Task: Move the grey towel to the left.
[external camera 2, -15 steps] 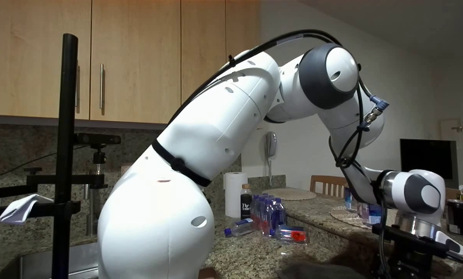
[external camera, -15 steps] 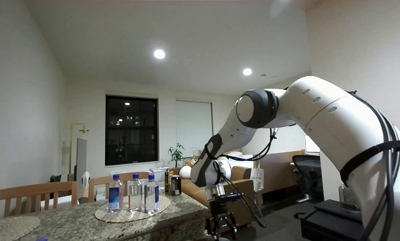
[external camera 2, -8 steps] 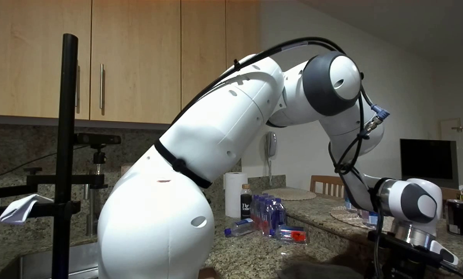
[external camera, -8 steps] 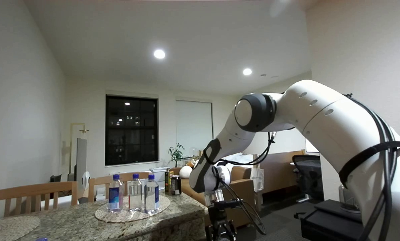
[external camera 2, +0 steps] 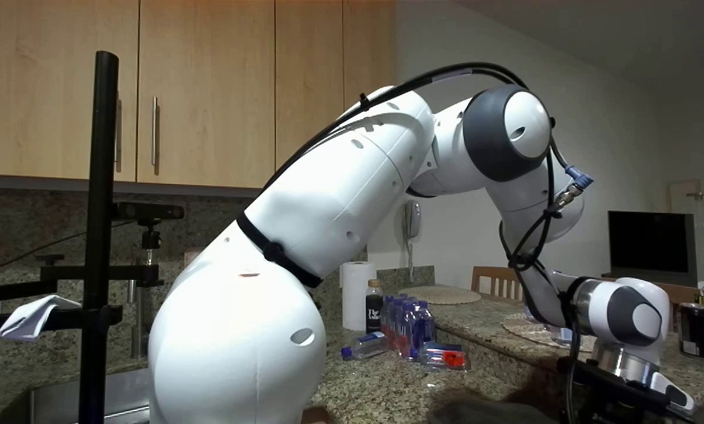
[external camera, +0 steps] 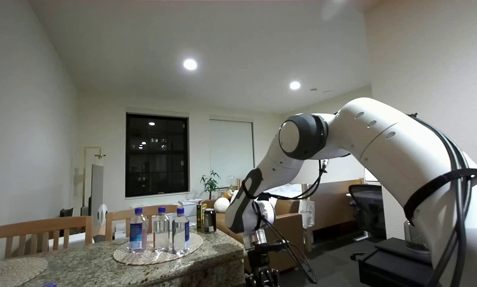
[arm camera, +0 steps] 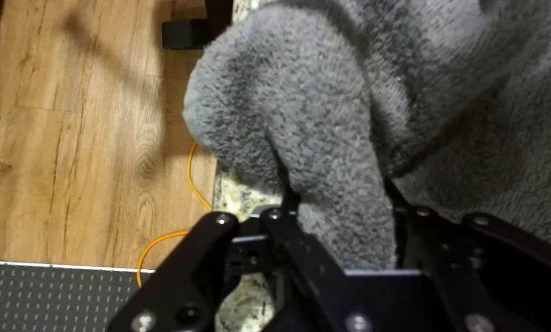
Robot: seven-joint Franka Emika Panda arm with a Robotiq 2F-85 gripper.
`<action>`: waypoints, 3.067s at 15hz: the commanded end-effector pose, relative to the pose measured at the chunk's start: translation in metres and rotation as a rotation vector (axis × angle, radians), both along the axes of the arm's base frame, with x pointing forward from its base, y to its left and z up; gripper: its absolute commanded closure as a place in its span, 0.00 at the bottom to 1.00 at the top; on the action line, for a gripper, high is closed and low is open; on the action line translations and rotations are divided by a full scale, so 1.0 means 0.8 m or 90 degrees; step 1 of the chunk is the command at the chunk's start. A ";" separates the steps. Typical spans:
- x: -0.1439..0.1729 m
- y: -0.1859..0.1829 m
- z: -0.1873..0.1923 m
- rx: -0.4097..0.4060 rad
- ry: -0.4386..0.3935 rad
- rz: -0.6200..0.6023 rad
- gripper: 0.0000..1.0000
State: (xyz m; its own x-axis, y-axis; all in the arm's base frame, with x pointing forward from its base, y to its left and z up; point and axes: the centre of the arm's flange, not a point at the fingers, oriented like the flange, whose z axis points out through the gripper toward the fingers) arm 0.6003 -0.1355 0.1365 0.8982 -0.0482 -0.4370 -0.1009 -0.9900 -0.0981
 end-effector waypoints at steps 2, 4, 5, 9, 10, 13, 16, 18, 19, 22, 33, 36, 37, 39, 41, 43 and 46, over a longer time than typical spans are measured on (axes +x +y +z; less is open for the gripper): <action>-0.012 0.019 0.002 0.010 -0.021 -0.011 0.90; -0.015 0.030 0.009 0.005 -0.029 -0.012 0.88; -0.016 0.035 0.012 0.001 -0.034 -0.014 0.89; -0.015 0.066 0.028 -0.045 -0.036 -0.010 0.88; -0.014 0.075 0.031 -0.059 -0.036 -0.013 0.88; -0.014 0.099 0.048 -0.105 -0.027 -0.022 0.89; -0.014 0.120 0.071 -0.152 -0.033 -0.028 0.89; -0.012 0.137 0.088 -0.180 -0.045 -0.027 0.89; -0.010 0.145 0.095 -0.192 -0.050 -0.027 0.89; -0.004 0.180 0.118 -0.218 -0.056 -0.014 0.89; -0.001 0.335 0.141 -0.218 -0.071 0.012 0.89; -0.004 0.388 0.139 -0.217 -0.096 -0.010 0.89; -0.005 0.406 0.139 -0.215 -0.104 -0.025 0.89; -0.009 0.442 0.138 -0.210 -0.119 -0.052 0.88; -0.013 0.477 0.135 -0.200 -0.138 -0.082 0.88; -0.019 0.507 0.133 -0.187 -0.158 -0.113 0.88; -0.028 0.544 0.129 -0.163 -0.201 -0.170 0.88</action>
State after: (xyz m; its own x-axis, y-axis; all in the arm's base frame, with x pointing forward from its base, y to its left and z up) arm 0.5822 0.2782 0.2420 0.9463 -0.2911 -0.1408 -0.2732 -0.9527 0.1331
